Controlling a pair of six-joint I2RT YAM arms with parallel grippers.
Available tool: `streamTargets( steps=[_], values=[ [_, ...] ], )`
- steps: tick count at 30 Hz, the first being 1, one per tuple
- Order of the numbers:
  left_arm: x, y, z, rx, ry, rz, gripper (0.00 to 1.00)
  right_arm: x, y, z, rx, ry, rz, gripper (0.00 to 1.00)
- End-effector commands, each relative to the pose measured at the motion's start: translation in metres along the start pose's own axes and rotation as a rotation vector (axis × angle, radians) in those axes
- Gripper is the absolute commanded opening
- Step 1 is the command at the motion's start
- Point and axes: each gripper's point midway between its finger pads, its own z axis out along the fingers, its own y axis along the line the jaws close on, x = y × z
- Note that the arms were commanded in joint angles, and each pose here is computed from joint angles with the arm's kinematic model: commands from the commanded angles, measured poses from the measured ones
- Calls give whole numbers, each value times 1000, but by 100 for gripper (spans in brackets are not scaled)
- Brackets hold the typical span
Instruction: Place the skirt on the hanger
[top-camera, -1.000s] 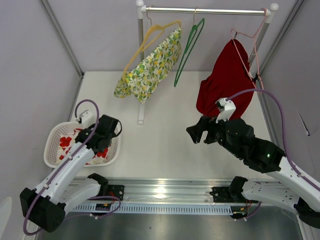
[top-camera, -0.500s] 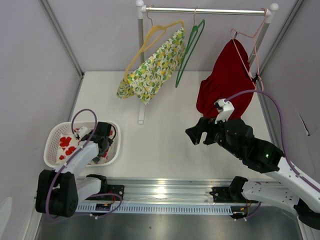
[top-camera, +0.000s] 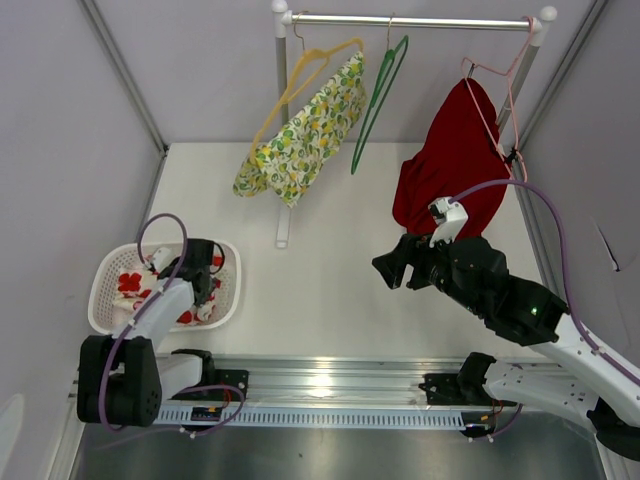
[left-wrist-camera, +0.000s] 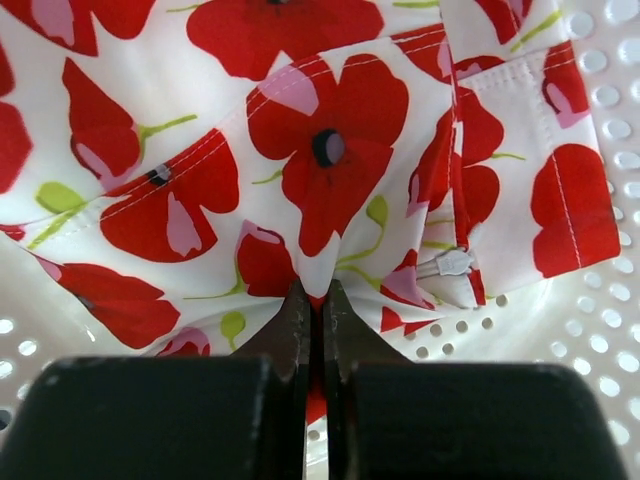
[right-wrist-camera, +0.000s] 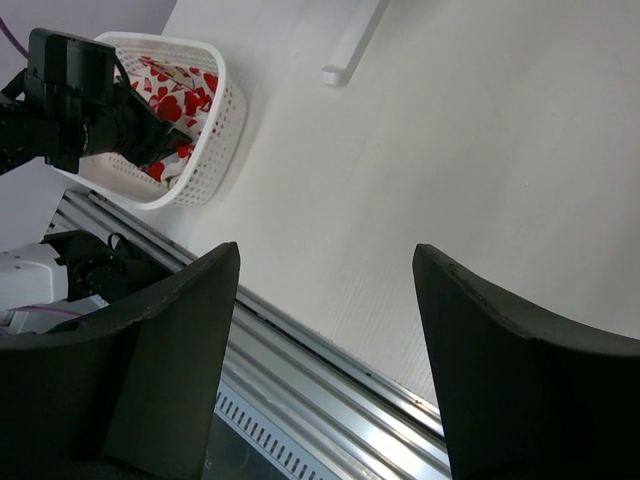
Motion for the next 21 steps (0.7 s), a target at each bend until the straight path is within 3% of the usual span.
streamTargets(
  steps=[1,14,21],
  values=[
    [-17,-9,-17,47,-10,0,0,-7,5,1,-21,-26,17,75],
    [-122,-54,-128,297,-239,-15,0,-11,15,11,-46,-17,12,74],
    [-175,-88,-214,521,-372,3,0,-16,19,15,-49,-15,5,74]
  ],
)
